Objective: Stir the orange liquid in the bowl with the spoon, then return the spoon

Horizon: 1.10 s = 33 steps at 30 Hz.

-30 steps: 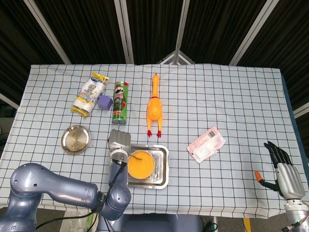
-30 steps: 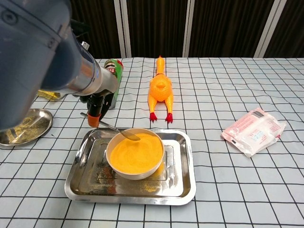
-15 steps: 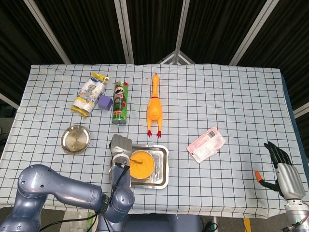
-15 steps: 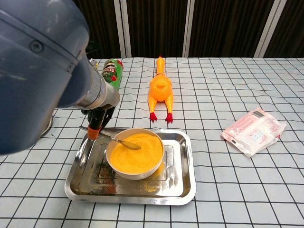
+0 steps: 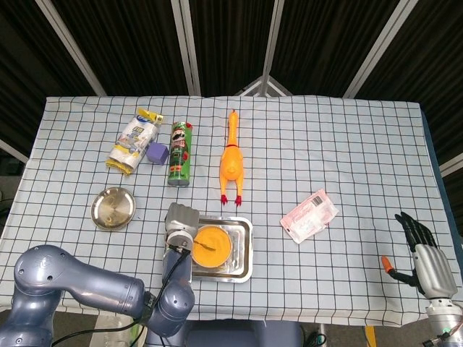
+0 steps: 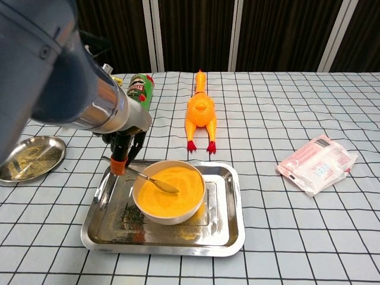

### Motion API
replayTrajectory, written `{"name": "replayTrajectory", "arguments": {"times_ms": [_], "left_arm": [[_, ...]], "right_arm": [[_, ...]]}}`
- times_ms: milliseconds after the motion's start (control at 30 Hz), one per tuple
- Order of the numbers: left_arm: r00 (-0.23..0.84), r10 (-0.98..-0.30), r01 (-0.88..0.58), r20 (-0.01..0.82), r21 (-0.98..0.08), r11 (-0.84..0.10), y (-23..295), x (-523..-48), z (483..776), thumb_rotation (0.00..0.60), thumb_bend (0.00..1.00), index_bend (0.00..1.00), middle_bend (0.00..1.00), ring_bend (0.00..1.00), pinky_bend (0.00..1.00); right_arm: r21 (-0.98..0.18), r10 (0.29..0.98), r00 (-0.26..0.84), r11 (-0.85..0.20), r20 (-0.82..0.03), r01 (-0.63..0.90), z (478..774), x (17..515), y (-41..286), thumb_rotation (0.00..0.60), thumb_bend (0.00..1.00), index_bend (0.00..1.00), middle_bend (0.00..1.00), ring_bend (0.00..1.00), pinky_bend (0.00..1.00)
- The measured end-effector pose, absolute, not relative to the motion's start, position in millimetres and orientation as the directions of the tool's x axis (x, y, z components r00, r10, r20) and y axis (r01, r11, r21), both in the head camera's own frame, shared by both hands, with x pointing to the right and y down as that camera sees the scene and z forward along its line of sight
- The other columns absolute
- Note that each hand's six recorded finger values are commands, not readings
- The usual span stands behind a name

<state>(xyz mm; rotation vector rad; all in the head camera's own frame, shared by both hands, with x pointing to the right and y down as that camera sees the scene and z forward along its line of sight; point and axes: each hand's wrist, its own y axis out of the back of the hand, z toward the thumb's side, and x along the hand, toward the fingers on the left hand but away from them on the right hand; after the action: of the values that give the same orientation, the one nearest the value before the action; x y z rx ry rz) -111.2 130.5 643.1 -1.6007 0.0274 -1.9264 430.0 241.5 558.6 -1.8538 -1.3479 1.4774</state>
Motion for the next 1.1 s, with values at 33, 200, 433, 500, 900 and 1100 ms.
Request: {"name": "replayTrajectory", "arguments": {"times_ms": [33, 200, 433, 500, 900, 1100], "left_arm": [[-0.061, -0.472, 0.440, 0.880, -0.400, -0.804, 130.0, -111.6, 641.1, 0.600, 0.76, 0.86, 1.00, 1.00, 1.00], [-0.051, -0.460, 0.422, 0.887, -0.398, -0.815, 129.3, -115.7, 634.2, 0.600, 0.76, 0.86, 1.00, 1.00, 1.00], [-0.055, -0.408, 0.418, 0.911, -0.350, -0.838, 138.3, -118.4, 634.2, 0.600, 0.76, 0.86, 1.00, 1.00, 1.00], [-0.057, -0.399, 0.419, 0.915, -0.341, -0.841, 139.9, -118.7, 635.0, 0.600, 0.76, 0.86, 1.00, 1.00, 1.00], [-0.087, -0.367, 0.422, 0.926, -0.300, -0.856, 146.6, -120.3, 652.5, 0.600, 0.76, 0.86, 1.00, 1.00, 1.00], [-0.078, -0.381, 0.404, 0.921, -0.320, -0.857, 144.2, -113.8, 658.5, 0.600, 0.76, 0.86, 1.00, 1.00, 1.00]], "right_arm": [[-0.786, 0.862, -0.030, -0.447, -0.507, 0.426, 558.5, 429.9, 241.6, 0.600, 0.40, 0.00, 0.00, 0.00, 0.00], [-0.783, 0.861, -0.029, -0.447, -0.507, 0.433, 558.2, 429.8, 241.6, 0.600, 0.40, 0.00, 0.00, 0.00, 0.00], [-0.784, 0.862, -0.030, -0.446, -0.507, 0.432, 558.3, 429.8, 241.6, 0.600, 0.40, 0.00, 0.00, 0.00, 0.00], [-0.784, 0.862, -0.029, -0.447, -0.507, 0.431, 558.4, 429.8, 241.6, 0.600, 0.40, 0.00, 0.00, 0.00, 0.00], [-0.783, 0.861, -0.032, -0.446, -0.508, 0.434, 558.5, 430.1, 241.3, 0.600, 0.40, 0.00, 0.00, 0.00, 0.00], [-0.782, 0.860, -0.032, -0.446, -0.509, 0.435, 558.7, 430.3, 241.1, 0.600, 0.41, 0.00, 0.00, 0.00, 0.00]]}}
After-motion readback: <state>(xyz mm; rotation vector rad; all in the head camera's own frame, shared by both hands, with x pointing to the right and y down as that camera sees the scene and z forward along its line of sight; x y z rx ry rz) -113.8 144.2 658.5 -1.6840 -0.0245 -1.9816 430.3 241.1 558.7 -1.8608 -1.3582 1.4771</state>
